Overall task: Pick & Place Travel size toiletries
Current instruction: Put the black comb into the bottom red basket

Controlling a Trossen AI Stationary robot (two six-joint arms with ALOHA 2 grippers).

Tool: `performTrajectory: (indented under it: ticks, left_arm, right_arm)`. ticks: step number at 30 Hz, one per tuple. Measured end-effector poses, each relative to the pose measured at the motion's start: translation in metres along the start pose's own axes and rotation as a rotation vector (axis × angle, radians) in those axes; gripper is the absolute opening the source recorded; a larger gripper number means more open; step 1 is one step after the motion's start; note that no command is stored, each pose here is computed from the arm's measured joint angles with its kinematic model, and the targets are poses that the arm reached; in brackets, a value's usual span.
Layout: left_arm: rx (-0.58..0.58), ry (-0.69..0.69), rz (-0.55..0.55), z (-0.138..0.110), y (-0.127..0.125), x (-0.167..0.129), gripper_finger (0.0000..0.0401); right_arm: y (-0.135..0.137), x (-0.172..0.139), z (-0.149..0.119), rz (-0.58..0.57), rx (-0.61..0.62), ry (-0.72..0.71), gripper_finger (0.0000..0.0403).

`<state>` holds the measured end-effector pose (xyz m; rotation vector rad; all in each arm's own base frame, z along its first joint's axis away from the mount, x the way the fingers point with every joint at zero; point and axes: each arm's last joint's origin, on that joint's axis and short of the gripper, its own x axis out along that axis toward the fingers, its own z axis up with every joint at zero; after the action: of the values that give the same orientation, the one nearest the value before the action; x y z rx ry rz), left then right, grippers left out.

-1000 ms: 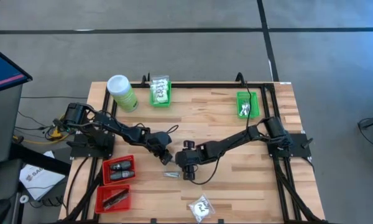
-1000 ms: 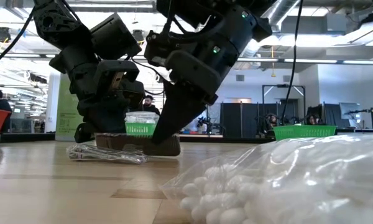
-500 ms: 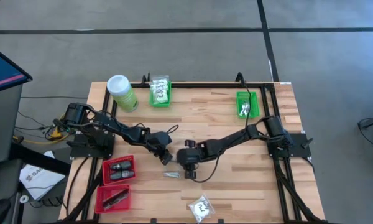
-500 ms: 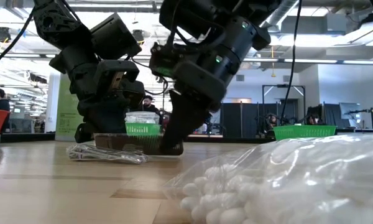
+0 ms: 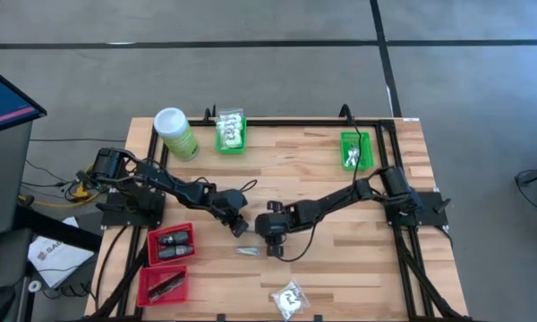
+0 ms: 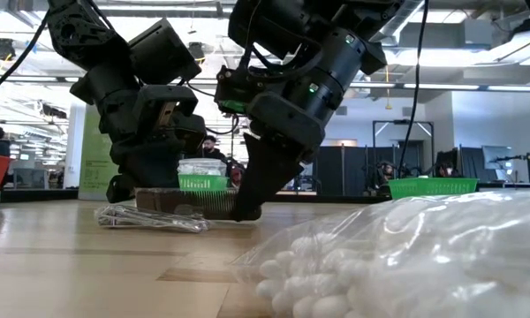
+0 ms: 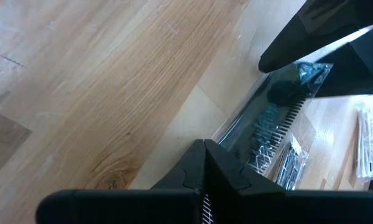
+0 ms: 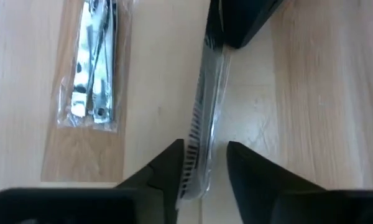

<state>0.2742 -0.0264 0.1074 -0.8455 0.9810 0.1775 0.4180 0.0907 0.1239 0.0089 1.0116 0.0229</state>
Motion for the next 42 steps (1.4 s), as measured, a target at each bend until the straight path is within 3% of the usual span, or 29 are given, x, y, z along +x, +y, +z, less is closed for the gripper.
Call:
performTrajectory:
  ticks: [8, 14, 21, 28, 33, 37, 42]
  left_arm:
    - [0.025, 0.002, -0.008, 0.000, -0.001, 0.000, 0.0000]
    - [0.067, -0.054, -0.041, 0.007, -0.006, -0.013, 0.0000]
    - [0.050, -0.321, -0.100, 0.031, -0.017, -0.066, 0.0000]
    - [0.040, -0.630, -0.207, 0.041, -0.029, -0.137, 0.0000]
    - [0.055, -0.789, -0.278, 0.035, -0.034, -0.177, 0.0000]
    - [0.055, -0.861, -0.330, 0.030, -0.035, -0.197, 0.0000]
    - [0.065, -0.867, -0.358, 0.026, -0.038, -0.201, 0.0000]
  right_arm:
    - [-0.007, 0.001, 0.000, 0.023, 0.007, 0.022, 0.0010]
    - [-0.011, -0.003, -0.005, 0.010, 0.023, 0.089, 0.0008]
    - [-0.012, -0.019, -0.005, -0.002, -0.010, 0.184, 0.0005]
    - [-0.024, -0.057, 0.028, -0.001, 0.021, 0.091, 0.0004]
    - [-0.052, -0.086, 0.044, -0.025, 0.201, 0.011, 0.0003]
    - [-0.078, -0.111, 0.054, -0.044, 0.342, -0.073, 0.0002]
    - [-0.102, -0.149, 0.071, 0.014, 0.446, -0.284, 0.0002]
